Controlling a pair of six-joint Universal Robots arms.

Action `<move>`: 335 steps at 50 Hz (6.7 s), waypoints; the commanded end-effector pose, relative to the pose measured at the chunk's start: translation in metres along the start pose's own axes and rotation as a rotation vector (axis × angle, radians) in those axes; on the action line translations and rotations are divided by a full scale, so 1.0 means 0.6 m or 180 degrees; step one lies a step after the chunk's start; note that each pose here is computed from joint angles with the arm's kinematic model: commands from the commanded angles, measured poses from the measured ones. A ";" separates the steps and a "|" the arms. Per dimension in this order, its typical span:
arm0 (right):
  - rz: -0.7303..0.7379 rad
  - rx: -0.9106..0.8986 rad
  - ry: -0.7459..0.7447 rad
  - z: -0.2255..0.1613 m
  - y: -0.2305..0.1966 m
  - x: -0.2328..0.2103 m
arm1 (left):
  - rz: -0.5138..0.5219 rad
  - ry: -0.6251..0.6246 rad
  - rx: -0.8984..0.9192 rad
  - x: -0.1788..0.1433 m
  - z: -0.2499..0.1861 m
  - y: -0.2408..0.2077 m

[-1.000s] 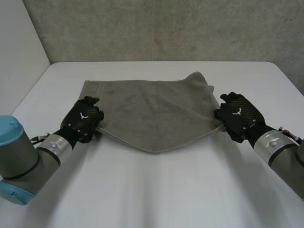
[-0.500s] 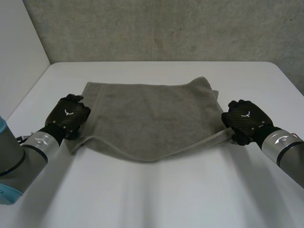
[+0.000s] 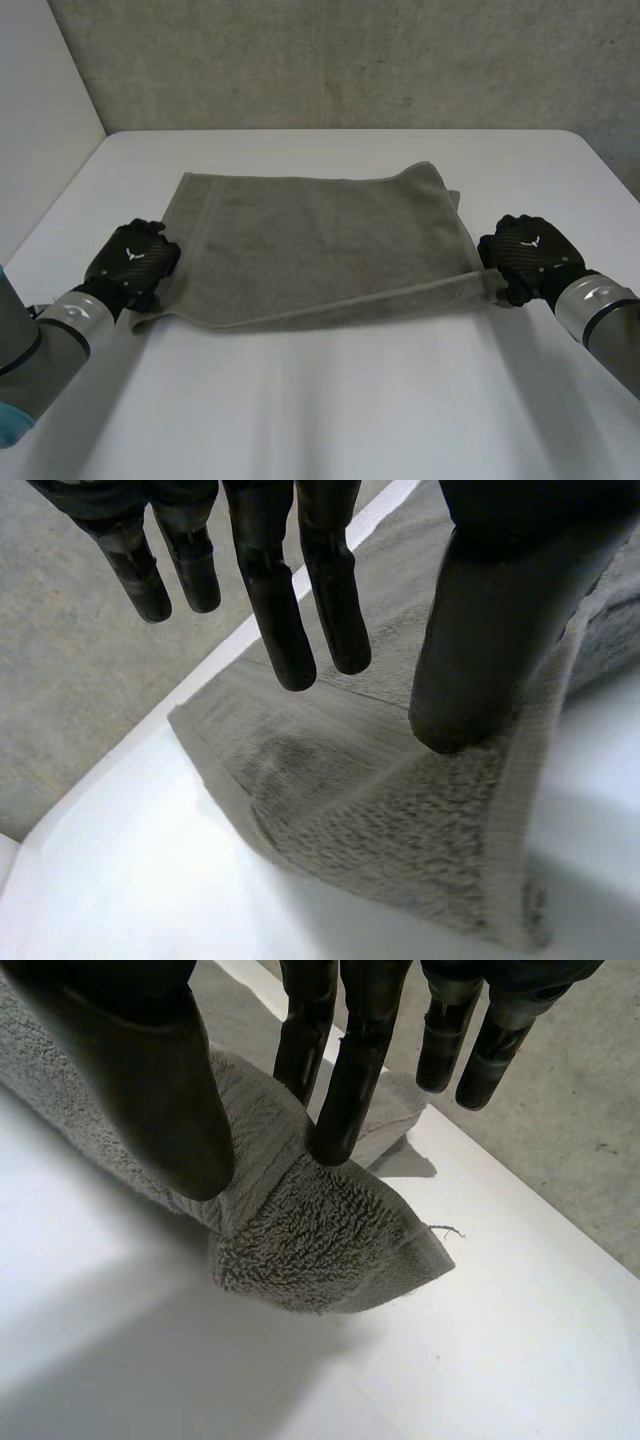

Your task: Fold the towel.

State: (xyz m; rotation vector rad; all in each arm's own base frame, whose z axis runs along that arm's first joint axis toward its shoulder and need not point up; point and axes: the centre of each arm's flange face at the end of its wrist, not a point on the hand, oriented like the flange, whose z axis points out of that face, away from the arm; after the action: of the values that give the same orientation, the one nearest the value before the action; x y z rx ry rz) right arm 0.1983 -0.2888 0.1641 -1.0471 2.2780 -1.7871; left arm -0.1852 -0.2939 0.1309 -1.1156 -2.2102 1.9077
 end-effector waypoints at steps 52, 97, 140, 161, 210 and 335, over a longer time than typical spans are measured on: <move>-0.0028 0.0011 0.0034 0.001 0.002 0.007 | -0.0442 0.0120 -0.0449 -0.015 -0.004 0.050; 0.0103 -0.0207 -0.0294 -0.001 0.031 0.006 | -0.0634 -0.0367 0.0017 -0.088 -0.058 -0.038; 0.0216 -0.0313 -0.0261 -0.013 0.031 0.029 | -0.0835 -0.0393 -0.0049 -0.106 -0.062 -0.027; -0.0181 0.0813 0.0395 -0.147 -0.193 0.151 | -0.1022 -0.0275 0.0414 -0.123 -0.158 -0.159; -0.0782 0.0619 0.0307 0.162 -0.050 0.086 | -0.1365 -0.0139 -0.0109 -0.118 0.126 -0.053; 0.0051 -0.0307 0.0923 0.076 0.105 0.205 | -0.1161 -0.0462 0.0805 -0.008 -0.046 -0.096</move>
State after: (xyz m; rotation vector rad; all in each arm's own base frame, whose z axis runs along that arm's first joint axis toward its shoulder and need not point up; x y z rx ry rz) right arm 0.1203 -0.3772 0.1245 -0.8844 2.4996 -1.9161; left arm -0.1984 -0.2734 0.1911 -0.5141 -1.9797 2.0785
